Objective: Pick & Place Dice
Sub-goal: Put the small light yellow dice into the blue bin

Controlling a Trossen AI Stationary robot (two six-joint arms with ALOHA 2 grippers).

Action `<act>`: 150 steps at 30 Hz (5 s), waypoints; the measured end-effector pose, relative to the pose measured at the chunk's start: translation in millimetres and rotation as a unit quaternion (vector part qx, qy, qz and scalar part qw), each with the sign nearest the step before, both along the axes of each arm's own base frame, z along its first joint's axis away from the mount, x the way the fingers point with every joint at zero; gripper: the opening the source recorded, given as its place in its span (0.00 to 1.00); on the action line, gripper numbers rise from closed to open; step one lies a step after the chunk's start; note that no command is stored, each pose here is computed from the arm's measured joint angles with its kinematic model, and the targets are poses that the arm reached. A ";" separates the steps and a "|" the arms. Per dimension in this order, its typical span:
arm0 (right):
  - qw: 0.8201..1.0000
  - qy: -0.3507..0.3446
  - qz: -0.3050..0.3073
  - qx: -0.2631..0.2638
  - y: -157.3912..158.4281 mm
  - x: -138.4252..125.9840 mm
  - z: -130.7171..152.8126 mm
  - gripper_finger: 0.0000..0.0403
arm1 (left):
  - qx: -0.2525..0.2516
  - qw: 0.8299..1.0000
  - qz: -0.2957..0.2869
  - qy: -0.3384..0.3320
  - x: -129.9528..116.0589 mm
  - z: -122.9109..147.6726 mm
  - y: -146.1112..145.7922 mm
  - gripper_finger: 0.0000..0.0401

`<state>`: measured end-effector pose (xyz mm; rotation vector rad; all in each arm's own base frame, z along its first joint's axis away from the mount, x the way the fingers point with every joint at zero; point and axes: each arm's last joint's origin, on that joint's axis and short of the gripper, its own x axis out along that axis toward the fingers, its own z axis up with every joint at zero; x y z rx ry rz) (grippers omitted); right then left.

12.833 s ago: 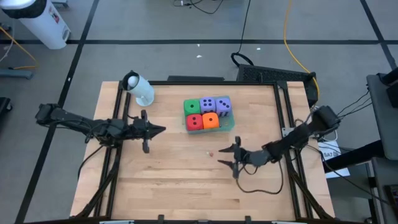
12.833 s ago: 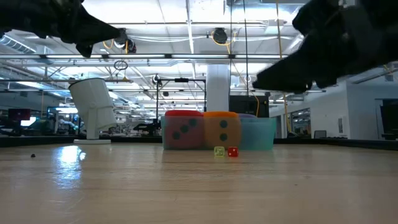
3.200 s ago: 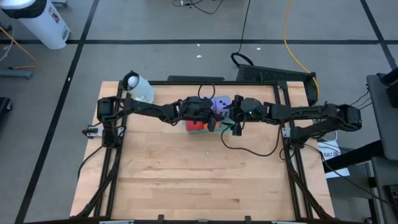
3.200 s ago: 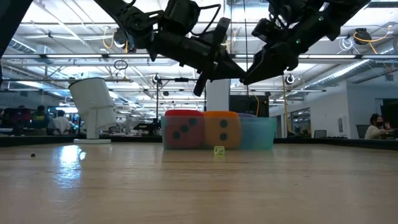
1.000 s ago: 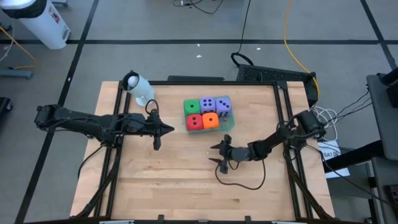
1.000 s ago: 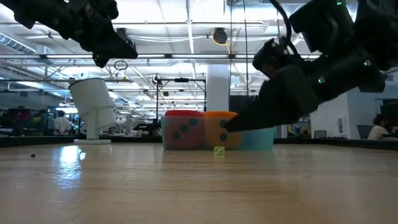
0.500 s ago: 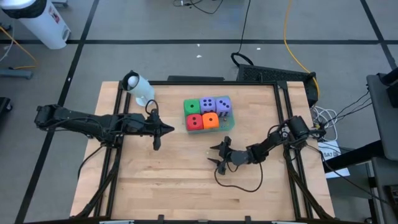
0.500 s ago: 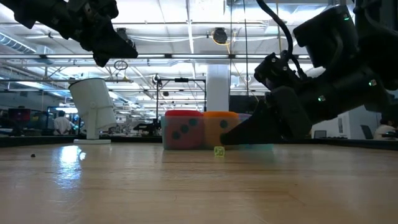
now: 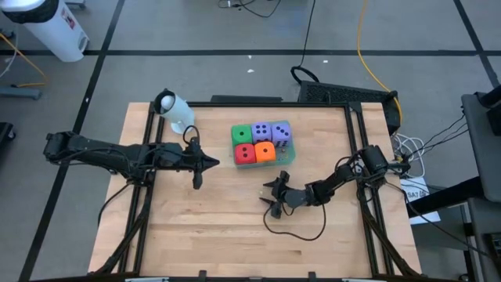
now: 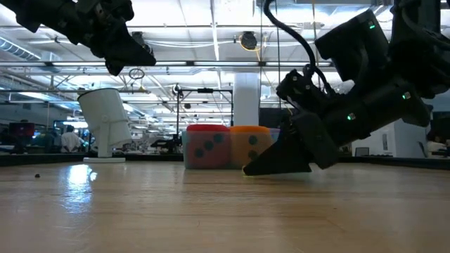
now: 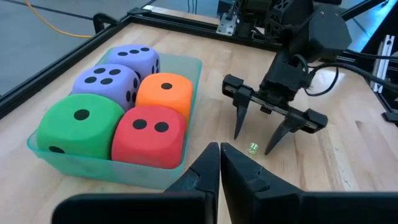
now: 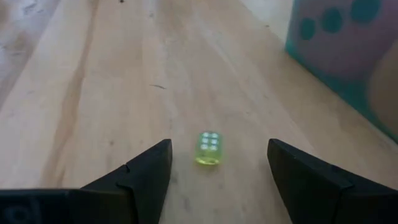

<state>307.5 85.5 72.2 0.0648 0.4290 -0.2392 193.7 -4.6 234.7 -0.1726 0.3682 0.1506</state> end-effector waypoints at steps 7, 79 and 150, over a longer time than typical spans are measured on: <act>1.000 0.010 -0.003 0.001 -0.3 0.9 -0.8 0.63 | 0.000 1.000 0.000 0.000 0.0 0.0 0.0 0.05; 0.998 0.009 0.034 0.051 -3.3 3.7 0.1 0.48 | -0.006 1.000 0.000 0.001 -0.1 -0.3 -0.3 0.05; 0.986 0.133 -0.095 -0.020 -140.6 -55.2 115.1 0.59 | -0.016 1.000 -0.008 0.000 0.1 -0.2 -1.0 0.05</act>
